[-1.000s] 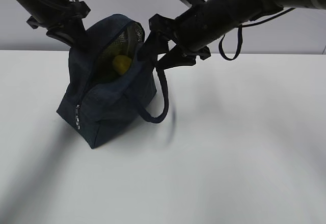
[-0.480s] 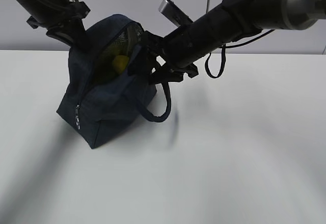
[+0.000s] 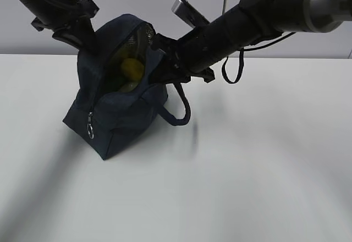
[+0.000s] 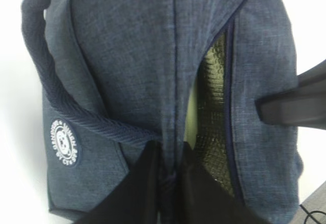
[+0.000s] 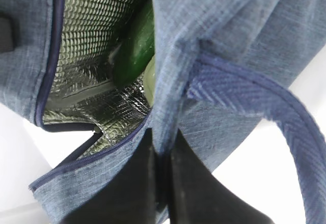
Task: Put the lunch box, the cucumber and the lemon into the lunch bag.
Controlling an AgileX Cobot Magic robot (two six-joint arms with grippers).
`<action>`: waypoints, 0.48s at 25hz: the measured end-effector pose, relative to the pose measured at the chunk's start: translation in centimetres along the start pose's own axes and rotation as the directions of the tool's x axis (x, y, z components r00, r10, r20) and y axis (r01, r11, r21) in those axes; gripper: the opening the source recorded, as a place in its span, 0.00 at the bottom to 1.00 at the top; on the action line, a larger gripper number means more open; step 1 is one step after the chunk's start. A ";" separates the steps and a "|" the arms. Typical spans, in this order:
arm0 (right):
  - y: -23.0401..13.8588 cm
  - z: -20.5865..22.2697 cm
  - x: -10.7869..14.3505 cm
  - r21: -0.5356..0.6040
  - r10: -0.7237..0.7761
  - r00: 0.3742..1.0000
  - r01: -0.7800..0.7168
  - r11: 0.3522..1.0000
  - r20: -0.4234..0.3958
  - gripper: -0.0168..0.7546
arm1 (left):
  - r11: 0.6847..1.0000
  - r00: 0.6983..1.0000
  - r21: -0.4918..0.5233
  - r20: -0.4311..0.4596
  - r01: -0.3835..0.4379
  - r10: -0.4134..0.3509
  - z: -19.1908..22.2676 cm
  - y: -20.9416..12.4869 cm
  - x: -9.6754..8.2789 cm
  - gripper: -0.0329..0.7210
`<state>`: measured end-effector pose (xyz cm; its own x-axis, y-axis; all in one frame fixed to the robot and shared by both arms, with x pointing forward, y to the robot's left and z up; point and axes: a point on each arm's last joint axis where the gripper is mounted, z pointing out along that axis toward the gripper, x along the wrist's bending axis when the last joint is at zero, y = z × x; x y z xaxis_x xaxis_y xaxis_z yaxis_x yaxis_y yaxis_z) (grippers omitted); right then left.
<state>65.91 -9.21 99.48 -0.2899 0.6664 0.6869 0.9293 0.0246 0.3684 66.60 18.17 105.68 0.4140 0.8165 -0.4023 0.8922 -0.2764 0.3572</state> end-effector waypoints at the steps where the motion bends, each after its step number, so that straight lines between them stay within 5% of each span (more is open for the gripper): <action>1: 0.1 -0.1 -0.1 -0.003 0.002 1.000 -0.002 1.000 0.002 0.03 | 1.000 1.000 -0.003 0.010 0.004 -0.004 0.0 0.0 -0.1 0.07; 12: 1.9 -3.9 -0.7 0.076 -0.093 0.996 0.091 0.993 0.017 0.03 | 1.000 0.995 -0.008 0.097 0.015 -0.014 0.7 0.2 -2.3 0.07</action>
<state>66.98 -12.53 102.08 -0.3709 0.6742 0.6387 0.9137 0.1417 0.3810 65.99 15.84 106.10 0.4172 0.7670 -0.4875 0.8967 -0.2601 0.3583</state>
